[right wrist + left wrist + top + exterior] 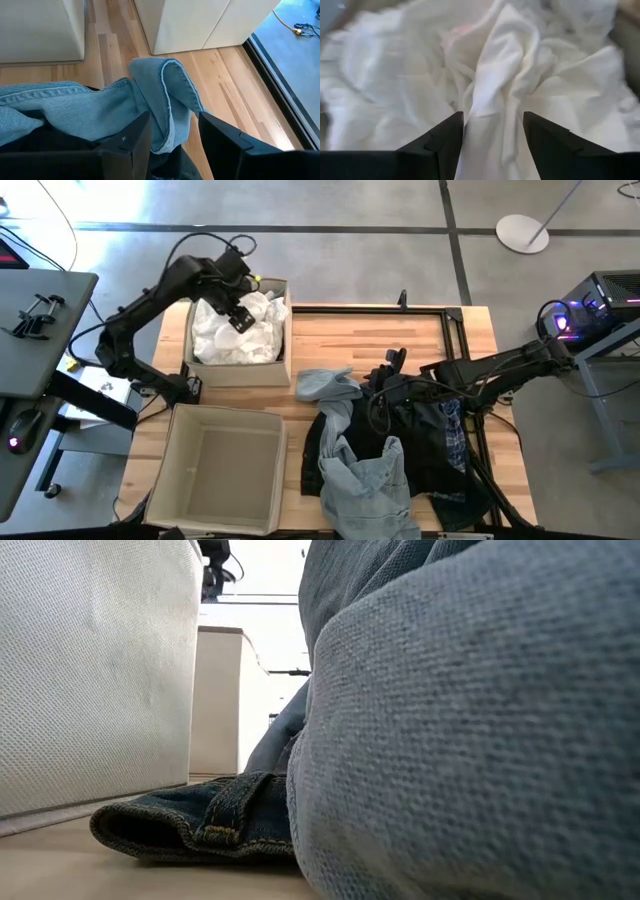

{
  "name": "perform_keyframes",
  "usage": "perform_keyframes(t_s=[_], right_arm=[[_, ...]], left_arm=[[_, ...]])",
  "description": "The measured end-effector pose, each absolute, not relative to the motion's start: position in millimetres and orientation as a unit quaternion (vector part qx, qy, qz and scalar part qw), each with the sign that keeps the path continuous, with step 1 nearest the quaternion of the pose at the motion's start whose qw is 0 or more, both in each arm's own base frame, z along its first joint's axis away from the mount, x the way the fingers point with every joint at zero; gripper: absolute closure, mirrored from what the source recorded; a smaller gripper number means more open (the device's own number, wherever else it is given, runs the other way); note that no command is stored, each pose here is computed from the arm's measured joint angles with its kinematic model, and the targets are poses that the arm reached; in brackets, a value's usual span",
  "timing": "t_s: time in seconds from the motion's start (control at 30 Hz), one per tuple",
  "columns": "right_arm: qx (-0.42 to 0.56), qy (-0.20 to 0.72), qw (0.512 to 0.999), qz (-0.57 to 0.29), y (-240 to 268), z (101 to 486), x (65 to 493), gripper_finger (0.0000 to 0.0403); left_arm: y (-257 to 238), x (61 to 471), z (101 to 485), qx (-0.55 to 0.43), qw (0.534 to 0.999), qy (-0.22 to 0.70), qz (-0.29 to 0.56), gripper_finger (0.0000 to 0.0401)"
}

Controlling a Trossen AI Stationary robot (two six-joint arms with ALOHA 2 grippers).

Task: Sort clothes
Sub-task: Put the white underwear into the top brown laundry organizer

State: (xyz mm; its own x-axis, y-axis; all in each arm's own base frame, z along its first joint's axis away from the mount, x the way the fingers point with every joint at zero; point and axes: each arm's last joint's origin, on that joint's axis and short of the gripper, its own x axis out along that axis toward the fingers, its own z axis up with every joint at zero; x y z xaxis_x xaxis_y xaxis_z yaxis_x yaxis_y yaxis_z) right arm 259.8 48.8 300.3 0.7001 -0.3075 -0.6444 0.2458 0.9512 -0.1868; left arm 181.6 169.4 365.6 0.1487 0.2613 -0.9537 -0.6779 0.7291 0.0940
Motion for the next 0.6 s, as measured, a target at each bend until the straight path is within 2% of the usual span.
perform_keyframes(t_s=[0.13,0.3,0.43,0.6], right_arm=[[-0.043,0.357,0.921,-0.150,49,300,260,0.0249],[-0.043,0.357,0.921,-0.150,49,300,260,0.0249],[-0.043,0.357,0.921,-0.151,49,300,260,0.0249],[-0.042,0.350,0.924,-0.150,49,301,261,0.0249]], left_arm=[[161,180,375,-0.172,0.740,0.561,0.327,0.0202],[154,177,366,-0.183,0.716,0.599,0.309,0.0229],[155,180,335,-0.221,0.698,0.626,0.269,0.0278],[161,187,282,-0.223,0.679,0.650,0.260,0.0364]])
